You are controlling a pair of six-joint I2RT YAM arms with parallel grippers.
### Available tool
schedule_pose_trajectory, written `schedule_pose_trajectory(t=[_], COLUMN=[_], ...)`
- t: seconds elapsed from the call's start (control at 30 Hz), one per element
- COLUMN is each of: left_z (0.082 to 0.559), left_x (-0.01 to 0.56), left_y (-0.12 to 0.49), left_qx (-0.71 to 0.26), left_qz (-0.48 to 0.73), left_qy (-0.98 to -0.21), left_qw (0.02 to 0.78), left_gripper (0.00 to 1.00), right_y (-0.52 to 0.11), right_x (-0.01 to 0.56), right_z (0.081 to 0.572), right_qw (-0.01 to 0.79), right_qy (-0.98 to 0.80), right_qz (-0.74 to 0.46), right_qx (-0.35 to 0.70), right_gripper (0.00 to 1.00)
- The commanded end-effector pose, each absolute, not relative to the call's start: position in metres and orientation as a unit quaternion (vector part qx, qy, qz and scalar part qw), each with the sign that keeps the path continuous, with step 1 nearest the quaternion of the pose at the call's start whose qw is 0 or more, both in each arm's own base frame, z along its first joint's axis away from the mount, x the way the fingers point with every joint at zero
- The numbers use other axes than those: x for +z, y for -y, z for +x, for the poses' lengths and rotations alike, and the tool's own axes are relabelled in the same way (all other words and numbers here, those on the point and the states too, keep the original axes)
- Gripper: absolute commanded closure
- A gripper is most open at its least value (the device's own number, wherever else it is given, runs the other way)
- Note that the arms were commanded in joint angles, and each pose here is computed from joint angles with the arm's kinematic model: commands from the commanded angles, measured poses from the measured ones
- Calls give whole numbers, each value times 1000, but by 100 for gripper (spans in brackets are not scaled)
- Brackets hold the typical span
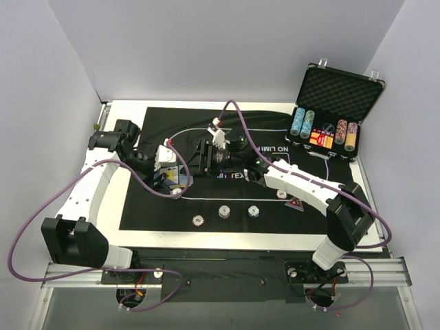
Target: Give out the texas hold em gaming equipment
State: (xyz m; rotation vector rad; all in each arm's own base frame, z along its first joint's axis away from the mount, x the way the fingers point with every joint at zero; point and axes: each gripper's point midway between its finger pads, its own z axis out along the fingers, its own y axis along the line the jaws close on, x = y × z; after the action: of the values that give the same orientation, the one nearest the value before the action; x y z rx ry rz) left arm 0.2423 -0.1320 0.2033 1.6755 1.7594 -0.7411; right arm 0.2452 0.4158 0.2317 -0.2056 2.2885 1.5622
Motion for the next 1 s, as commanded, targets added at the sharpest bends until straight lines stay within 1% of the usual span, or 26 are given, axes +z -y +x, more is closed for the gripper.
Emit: schedule_pose_trajectory(t=[0.0,0.33,0.4,0.53,0.6,0.8,0.97], left_z=[215,217,216,217,215,214,214], left_x=[211,214,215,218,218,220,220], left_y=[136,136,136,137,138,138,140], left_qx=[-311,-305,-305,-302,-302,-300,-308], left_qz=[618,616,615,613,614,614,609], left_qy=[-667,-670,-671,-671,-670,-670,-669], left_qw=[275,280,281,287,287,291,295], left_gripper=[99,99,99,99,99,99,99], right_y=[-425,-416,-416,-415,-413,-403,-395], right_x=[251,219,216,214,211,205,210], right_z=[250,242,242,244,244,245,244], right_qw=[200,182,182,184,185,191,200], right_qy=[-798,-821,-824,-827,-832,-840,-838], right_qz=[-91,-87,-85,-83,-84,-79,-75], right_qx=[561,533,530,524,516,501,502], right_gripper=[52,56,59,71,73,75,75])
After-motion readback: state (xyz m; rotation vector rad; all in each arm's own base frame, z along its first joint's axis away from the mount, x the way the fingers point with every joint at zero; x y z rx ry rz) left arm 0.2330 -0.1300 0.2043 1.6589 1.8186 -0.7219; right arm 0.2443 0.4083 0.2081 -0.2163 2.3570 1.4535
